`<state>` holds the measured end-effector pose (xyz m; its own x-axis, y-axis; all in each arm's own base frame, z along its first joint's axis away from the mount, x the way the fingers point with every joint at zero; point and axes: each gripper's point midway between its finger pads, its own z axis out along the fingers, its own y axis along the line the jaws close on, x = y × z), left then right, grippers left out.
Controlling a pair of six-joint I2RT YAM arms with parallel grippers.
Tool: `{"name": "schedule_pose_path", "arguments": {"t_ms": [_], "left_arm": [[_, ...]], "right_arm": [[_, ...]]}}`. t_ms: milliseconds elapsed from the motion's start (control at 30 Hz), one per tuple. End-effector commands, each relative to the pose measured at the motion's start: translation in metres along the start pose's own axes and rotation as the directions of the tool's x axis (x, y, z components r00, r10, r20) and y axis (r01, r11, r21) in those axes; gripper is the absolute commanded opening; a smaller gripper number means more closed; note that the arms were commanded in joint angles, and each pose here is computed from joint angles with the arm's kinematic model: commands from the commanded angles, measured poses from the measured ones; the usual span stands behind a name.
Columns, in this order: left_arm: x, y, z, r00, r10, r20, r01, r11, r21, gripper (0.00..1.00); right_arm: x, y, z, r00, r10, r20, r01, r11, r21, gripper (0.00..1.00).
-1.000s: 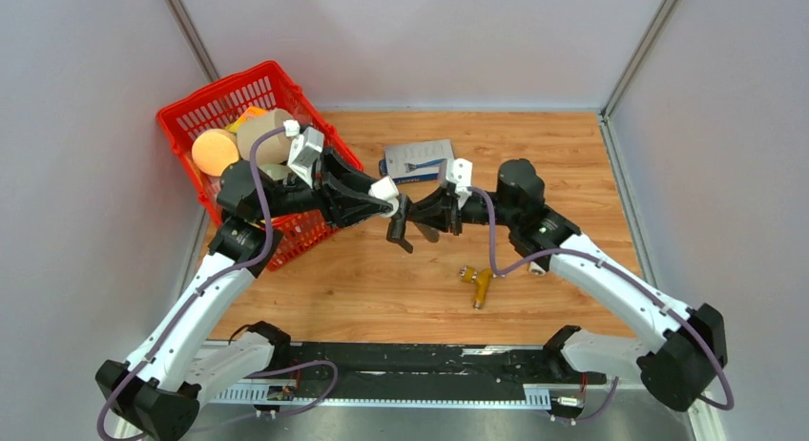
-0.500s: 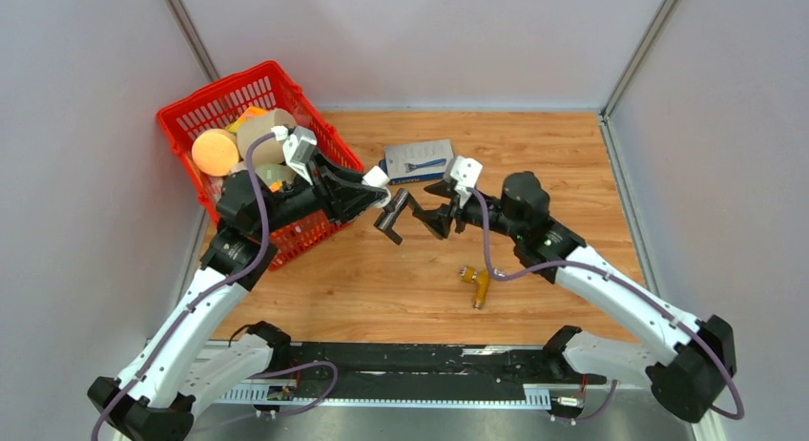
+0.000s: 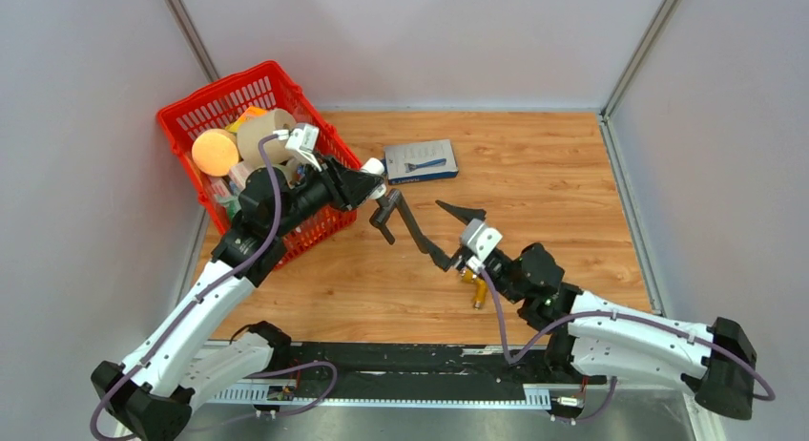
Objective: Install the water faucets
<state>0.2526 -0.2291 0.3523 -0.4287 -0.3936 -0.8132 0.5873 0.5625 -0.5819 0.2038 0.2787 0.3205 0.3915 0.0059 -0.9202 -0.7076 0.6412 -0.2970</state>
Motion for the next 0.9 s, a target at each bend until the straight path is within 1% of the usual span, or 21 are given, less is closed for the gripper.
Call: {"name": "schedule_pose_path", "arguments": {"t_ms": [0,33,67,100,133,267,333,500,633,700,767,800,867], "left_arm": [[-0.032,-0.017,-0.002,0.991,-0.031,0.128,0.031,1.0,-0.002,0.0],[-0.034,-0.015,-0.001,0.99,-0.031,0.139,0.033,0.999,-0.015,0.0],[-0.028,-0.011,-0.002,0.993,-0.034,0.117,0.038,0.999,-0.036,0.0],[-0.03,-0.01,-0.002,0.991,-0.032,0.127,0.038,0.998,-0.046,0.0],[-0.028,-0.009,-0.003,0.992,-0.032,0.123,0.039,0.998,-0.056,0.0],[-0.031,-0.011,-0.004,0.99,-0.038,0.137,0.047,0.997,-0.06,0.0],[-0.031,-0.013,-0.006,0.989,-0.039,0.139,0.048,0.997,-0.055,0.0],[-0.03,-0.016,-0.008,0.988,-0.045,0.147,0.053,0.997,-0.048,0.0],[-0.029,-0.021,-0.01,0.988,-0.051,0.144,0.056,0.998,-0.03,0.0],[-0.029,-0.025,-0.011,0.989,-0.048,0.138,0.05,0.999,-0.014,0.0],[-0.028,-0.028,-0.014,0.991,-0.031,0.131,0.031,1.0,0.0,0.0],[-0.026,-0.029,-0.014,0.992,-0.023,0.123,0.022,1.0,0.009,0.0],[-0.023,-0.034,-0.016,0.994,0.011,0.11,-0.016,0.999,0.041,0.0]], "right_arm": [[-0.03,0.008,0.003,0.988,-0.113,0.103,0.101,0.989,0.112,0.7],[-0.033,0.016,0.004,0.985,-0.139,0.103,0.127,0.985,0.116,0.72],[-0.034,0.022,0.007,0.981,-0.164,0.099,0.152,0.981,0.123,0.74],[-0.03,0.029,0.01,0.978,-0.195,0.081,0.184,0.975,0.126,0.75],[-0.035,0.033,0.013,0.974,-0.209,0.088,0.196,0.971,0.134,0.76],[-0.03,0.05,0.028,0.961,-0.272,0.047,0.262,0.952,0.161,0.78],[-0.026,0.053,0.035,0.953,-0.301,0.02,0.291,0.936,0.198,0.79],[-0.016,0.054,0.052,0.946,-0.322,-0.031,0.317,0.905,0.284,0.79],[0.002,0.053,0.063,0.923,-0.371,-0.102,0.382,0.855,0.35,0.78],[0.005,0.046,0.063,0.925,-0.362,-0.116,0.378,0.838,0.395,0.74],[0.004,0.041,0.062,0.932,-0.347,-0.105,0.358,0.838,0.411,0.67],[0.003,0.041,0.063,0.94,-0.328,-0.095,0.337,0.85,0.405,0.62],[0.0,0.044,0.064,0.952,-0.298,-0.071,0.303,0.885,0.353,0.49]]}}
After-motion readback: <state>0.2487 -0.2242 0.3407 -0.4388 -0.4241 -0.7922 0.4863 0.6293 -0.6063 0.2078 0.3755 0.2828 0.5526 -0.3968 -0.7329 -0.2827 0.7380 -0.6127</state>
